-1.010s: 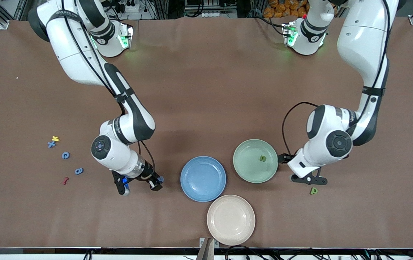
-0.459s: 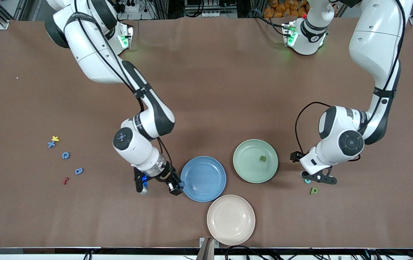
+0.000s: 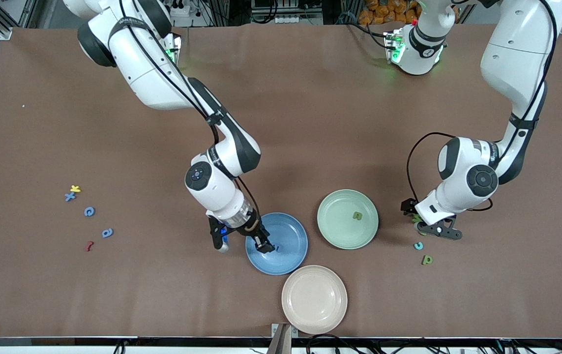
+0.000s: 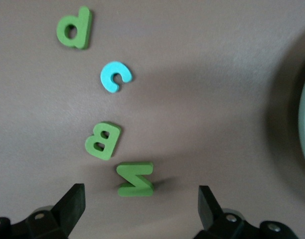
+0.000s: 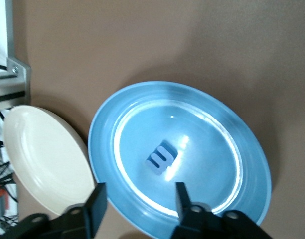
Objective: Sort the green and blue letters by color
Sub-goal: 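Grasp the green N with the left gripper while the right gripper withdraws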
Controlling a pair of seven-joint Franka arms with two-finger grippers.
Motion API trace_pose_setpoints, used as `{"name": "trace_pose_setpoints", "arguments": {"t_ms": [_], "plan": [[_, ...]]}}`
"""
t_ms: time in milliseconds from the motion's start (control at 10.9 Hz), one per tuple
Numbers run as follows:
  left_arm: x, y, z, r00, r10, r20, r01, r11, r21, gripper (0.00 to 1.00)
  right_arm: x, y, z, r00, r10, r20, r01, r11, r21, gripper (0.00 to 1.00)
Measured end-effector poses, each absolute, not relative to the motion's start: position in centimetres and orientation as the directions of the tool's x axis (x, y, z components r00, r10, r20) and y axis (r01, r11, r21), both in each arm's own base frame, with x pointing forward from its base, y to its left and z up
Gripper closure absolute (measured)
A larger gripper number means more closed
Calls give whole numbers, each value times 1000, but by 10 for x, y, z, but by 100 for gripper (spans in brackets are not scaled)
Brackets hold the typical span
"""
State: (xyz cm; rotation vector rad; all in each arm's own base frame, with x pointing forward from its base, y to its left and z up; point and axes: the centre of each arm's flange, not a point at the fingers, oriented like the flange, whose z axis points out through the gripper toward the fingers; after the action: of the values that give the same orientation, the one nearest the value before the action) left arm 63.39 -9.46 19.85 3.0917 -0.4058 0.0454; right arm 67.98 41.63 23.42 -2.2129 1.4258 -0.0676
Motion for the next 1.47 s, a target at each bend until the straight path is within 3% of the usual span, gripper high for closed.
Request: {"name": "trace_pose_setpoints", "arguments": {"t_ms": [275,643,1101,1469], "plan": [[628,-92,191,966,-256,41,-257,-966,22,0,686,403,227,525,-846,-94,-785,-438,-439,2],[624,-73,181,961,-272,56,-274,-962,22,0,708,331,210,649,-760,19,-723,-624,-297,0],[621,-78,172,958,-277,68,-280,-960,27,4,717,240,233,812,-584,14,-578,-807,-123,0],[624,-77,178,957,-279,81,-281,-959,22,56,686,149,241,913,-408,18,-406,-911,-76,0]]}}
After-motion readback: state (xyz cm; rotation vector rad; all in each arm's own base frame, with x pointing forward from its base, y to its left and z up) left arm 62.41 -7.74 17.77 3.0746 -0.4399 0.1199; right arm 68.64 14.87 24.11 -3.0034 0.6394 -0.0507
